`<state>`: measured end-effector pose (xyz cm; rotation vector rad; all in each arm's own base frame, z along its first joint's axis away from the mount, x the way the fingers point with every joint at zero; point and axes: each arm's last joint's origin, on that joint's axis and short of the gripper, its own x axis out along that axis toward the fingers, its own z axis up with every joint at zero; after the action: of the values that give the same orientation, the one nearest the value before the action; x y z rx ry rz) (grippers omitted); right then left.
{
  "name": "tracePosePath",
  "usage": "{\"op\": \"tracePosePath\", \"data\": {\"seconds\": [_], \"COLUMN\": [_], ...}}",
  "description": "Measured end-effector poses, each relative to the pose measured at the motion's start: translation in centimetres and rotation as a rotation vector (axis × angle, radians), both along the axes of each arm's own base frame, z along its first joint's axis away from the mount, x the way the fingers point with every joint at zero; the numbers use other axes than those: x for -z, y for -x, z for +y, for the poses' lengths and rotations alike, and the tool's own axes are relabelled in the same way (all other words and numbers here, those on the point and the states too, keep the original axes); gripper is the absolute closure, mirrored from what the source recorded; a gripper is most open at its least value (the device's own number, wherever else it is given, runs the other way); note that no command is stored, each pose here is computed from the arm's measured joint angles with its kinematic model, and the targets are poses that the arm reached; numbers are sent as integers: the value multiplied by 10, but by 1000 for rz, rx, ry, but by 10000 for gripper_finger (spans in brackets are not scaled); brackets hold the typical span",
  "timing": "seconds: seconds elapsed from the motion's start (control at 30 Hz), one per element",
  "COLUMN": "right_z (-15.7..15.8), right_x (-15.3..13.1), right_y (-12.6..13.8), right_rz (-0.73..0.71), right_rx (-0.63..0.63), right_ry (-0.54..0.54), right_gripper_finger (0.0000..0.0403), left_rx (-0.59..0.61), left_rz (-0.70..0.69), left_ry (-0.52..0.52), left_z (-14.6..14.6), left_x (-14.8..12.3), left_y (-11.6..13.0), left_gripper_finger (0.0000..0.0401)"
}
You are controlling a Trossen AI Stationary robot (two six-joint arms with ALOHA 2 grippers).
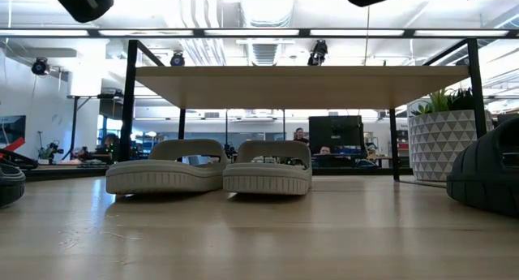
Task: Pick and place slides into the shelf
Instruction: Adjust the black slide near the shelf
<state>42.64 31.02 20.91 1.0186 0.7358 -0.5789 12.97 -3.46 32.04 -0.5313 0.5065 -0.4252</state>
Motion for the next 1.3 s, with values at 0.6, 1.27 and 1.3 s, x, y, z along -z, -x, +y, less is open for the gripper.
{"op": "tracePosePath", "data": {"seconds": [0.6,1.27,1.3], "right_z": [-5,1,1], "right_x": [-3,-9,-9], "right_y": [6,-3,-4], "right_rz": [48,-42,-43], "right_rx": [21,-7,-21], "right_ry": [22,-63,-73], "right_gripper_finger": [394,394,394], "left_rx": [2,9,13], "left_rz": [-31,-60,-66], "left_ry": [-4,-25,-34], "left_z": [0,0,0], "left_x": [-2,-4,-4], "left_y": [-3,1,1], "left_gripper_finger": [401,401,401]}}
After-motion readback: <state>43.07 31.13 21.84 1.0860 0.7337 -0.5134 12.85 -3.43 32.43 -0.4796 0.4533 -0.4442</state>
